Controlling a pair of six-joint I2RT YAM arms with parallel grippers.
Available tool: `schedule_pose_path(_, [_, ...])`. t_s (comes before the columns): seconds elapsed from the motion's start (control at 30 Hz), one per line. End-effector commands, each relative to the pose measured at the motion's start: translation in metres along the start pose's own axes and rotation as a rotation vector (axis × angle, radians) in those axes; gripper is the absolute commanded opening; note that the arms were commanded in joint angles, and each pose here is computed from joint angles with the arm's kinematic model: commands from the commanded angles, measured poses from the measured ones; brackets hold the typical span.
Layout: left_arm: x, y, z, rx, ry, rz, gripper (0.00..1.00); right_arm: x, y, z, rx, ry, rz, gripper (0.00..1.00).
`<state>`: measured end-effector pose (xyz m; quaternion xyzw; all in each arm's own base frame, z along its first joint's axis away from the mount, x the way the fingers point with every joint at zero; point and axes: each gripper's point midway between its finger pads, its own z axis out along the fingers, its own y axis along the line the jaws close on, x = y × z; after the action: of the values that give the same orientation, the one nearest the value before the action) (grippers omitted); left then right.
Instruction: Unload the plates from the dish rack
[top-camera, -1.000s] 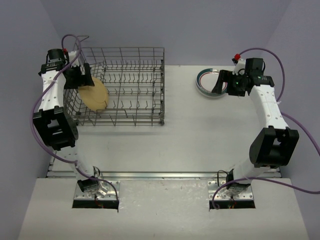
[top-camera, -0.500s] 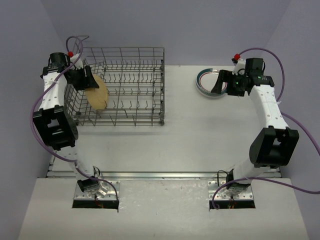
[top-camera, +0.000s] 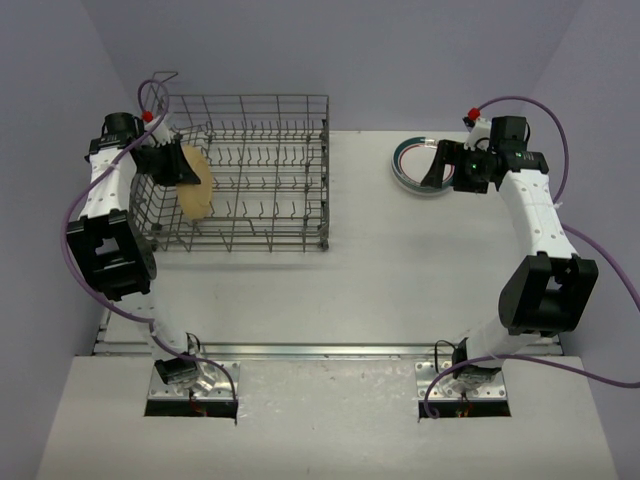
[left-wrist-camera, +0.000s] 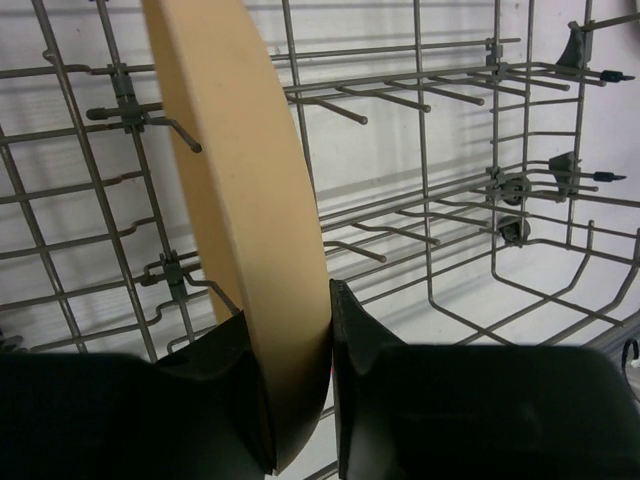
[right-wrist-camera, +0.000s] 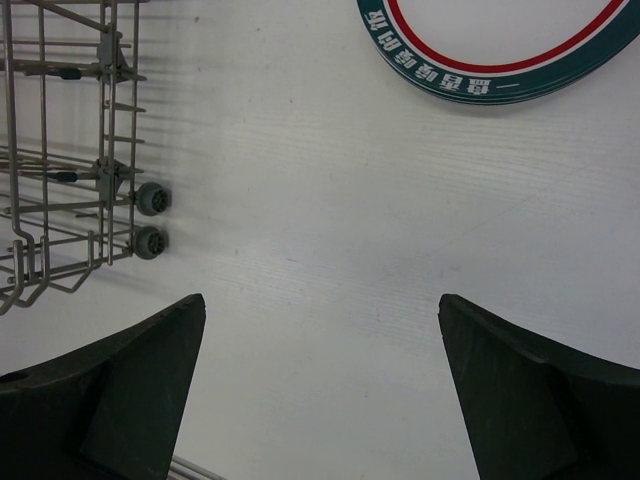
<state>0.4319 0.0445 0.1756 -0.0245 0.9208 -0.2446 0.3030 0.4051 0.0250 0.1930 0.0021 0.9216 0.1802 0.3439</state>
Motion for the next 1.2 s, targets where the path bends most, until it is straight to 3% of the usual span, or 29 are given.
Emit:
schedule_pose_path(0.0, [-0.014,-0.026,-0.013,0.077,-0.059,0.045,0.12,-0.014,0.010,-0.012,-0.026,-0.047,-0.013,0.99])
schedule_pose_path(0.13, [-0.016,-0.032,-0.016,0.113,-0.065,0.024,0.00,-0.014,0.011,-0.015,-0.024,-0.050,-0.018,0.99])
schedule_pose_path(0.43, [-0.045,-0.074,-0.049,0.293,-0.162,0.034,0.00,-0.013,0.012,-0.020,-0.018,-0.056,-0.030,0.99])
schedule_pose_path(0.8, [-0.091,-0.112,-0.111,0.261,-0.305,0.209,0.00,-0.015,0.018,-0.024,-0.040,-0.064,-0.027,0.99])
schedule_pose_path(0.97, [-0.088,-0.146,-0.133,0.124,-0.382,0.587,0.00,-0.022,0.035,-0.036,-0.104,-0.092,-0.005,0.99])
schedule_pose_path(1.07, [-0.055,-0.179,-0.124,0.013,-0.377,0.896,0.00,-0.027,0.052,-0.045,-0.174,-0.104,0.028,0.99])
schedule_pose_path(1.1, [-0.051,-0.168,-0.113,-0.029,-0.359,0.901,0.00,-0.027,0.053,-0.047,-0.179,-0.108,0.028,0.99])
schedule_pose_path(1.17, [-0.031,-0.217,-0.123,-0.071,-0.461,1.212,0.00,-0.029,0.070,-0.055,-0.258,-0.109,0.056,0.99])
